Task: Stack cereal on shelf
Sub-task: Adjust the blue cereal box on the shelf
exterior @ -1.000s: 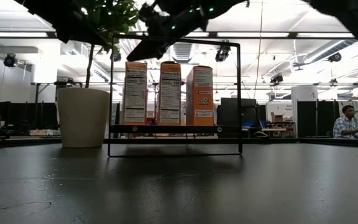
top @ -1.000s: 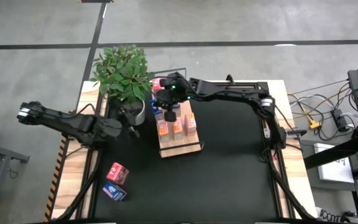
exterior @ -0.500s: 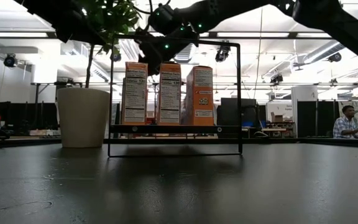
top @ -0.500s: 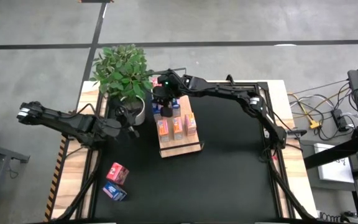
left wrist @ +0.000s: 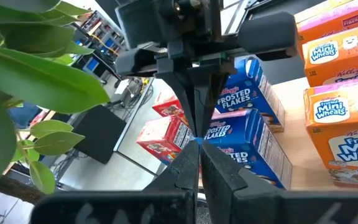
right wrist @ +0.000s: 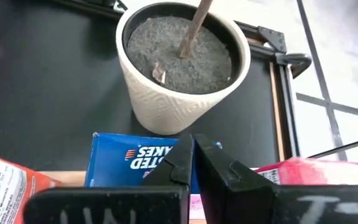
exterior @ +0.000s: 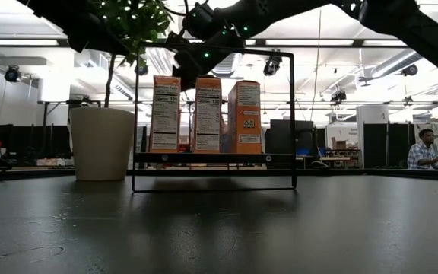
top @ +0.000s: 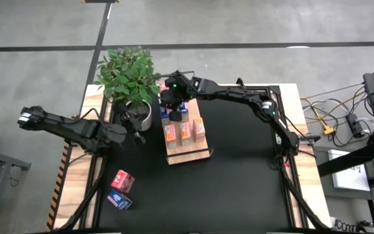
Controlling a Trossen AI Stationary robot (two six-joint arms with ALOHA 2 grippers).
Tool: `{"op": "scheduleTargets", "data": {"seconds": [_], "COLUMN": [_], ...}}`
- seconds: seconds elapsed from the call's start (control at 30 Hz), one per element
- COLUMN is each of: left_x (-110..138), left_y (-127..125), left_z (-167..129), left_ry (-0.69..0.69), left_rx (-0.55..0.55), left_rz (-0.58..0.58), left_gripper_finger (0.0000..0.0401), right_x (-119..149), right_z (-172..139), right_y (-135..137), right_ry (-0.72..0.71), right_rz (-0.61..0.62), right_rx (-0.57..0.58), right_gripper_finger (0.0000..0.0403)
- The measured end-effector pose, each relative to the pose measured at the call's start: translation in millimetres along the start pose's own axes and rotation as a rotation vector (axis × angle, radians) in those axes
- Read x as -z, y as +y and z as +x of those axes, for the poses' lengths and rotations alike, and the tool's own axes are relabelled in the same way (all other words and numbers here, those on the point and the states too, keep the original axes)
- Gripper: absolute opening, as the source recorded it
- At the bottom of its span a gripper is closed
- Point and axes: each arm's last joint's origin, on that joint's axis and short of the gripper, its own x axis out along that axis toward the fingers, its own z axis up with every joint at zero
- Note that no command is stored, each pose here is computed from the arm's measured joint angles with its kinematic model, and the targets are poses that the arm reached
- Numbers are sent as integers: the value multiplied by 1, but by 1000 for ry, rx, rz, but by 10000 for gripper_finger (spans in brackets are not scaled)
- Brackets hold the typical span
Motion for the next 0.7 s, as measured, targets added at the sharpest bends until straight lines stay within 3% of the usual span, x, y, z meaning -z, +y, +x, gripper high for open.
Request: {"op": "scheduleTargets", "data": {"seconds": [0.3, 0.7], "left_x": [0, 0], "left_y": [0, 0], "left_z": [0, 0], "left_ry": [0, 0], "left_rx": [0, 0], "left_rz": [11, 15], "left_gripper_finger": [0, 0], "right_x": [-5, -5], "right_z": [-2, 4], "right_y": [3, 18], "right_ry": [-19, -23], "right_rz": [14, 25], "right_rx": [-12, -121], "right_gripper_finger": [9, 9]}}
